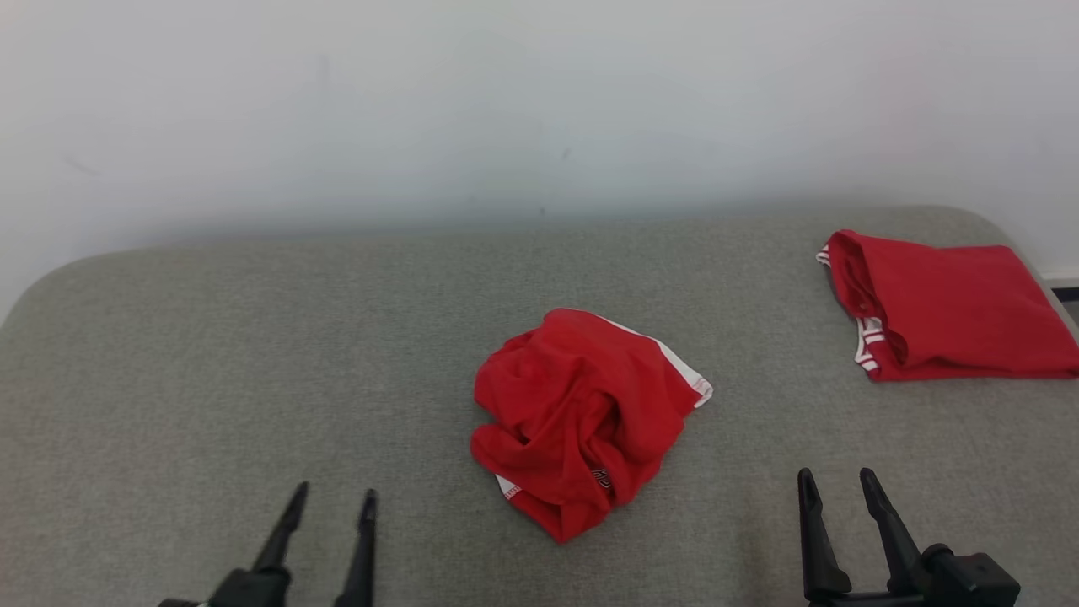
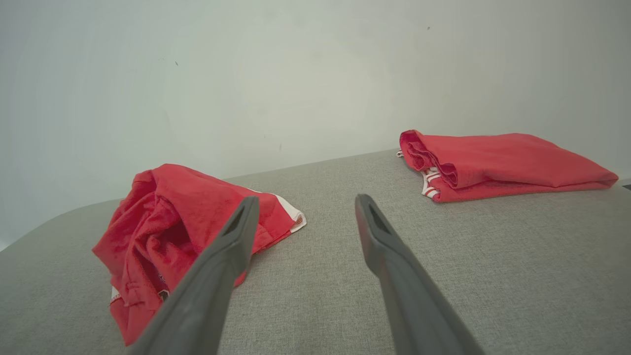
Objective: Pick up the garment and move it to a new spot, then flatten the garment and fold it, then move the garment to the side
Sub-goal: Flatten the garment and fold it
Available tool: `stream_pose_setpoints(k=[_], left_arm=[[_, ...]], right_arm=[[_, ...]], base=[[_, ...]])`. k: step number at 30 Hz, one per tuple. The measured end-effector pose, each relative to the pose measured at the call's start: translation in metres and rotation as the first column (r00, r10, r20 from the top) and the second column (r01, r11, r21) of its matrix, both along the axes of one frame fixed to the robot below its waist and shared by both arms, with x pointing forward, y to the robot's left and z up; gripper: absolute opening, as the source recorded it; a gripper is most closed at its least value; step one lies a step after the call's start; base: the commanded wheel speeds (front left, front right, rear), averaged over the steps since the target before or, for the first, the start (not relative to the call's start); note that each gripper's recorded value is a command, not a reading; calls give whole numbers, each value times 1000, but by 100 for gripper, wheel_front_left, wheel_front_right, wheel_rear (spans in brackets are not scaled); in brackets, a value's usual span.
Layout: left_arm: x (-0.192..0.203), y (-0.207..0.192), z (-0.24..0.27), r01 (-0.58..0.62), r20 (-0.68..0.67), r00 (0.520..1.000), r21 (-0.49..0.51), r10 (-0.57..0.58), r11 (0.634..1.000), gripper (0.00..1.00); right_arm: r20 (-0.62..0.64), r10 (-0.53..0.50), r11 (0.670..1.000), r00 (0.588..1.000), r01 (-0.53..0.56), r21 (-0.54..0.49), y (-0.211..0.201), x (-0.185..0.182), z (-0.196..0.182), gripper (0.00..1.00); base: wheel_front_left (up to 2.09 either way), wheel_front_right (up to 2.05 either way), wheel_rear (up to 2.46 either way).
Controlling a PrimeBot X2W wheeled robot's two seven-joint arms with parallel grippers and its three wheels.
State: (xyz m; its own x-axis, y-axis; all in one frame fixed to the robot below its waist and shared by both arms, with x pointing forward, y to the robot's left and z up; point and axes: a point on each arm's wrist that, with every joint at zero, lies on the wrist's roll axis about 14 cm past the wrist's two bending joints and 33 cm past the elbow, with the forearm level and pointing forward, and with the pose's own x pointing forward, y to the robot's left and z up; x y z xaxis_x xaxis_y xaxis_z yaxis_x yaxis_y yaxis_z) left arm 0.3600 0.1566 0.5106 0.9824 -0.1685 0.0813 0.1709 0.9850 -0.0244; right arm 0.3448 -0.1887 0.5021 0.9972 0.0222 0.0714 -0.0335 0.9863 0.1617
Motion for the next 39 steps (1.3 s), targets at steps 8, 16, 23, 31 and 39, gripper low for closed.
stream_pose_setpoints(k=[8,16,23,31,39], left_arm=[[23,-72,-30,206,-103,972,-44,-210,977,100],[44,-121,-74,333,-245,909,-62,-338,941,100],[46,-139,-117,389,-376,845,-57,-380,920,100],[54,-147,-114,367,-383,843,-105,-378,924,0],[76,-101,-57,227,-203,949,-93,-241,970,0]], right_arm=[[-8,-49,999,999,49,2,-15,-2,-2,100],[-41,-149,989,988,149,-7,-46,-8,-11,100],[-67,-202,979,977,201,-16,-62,-11,-19,100],[-62,-214,977,975,214,-19,-66,-13,-18,100],[-59,-181,984,982,181,-11,-56,-10,-19,100]], base=[[0,0,0],[0,0,0],[0,0,0],[0,0,0],[0,0,0]])
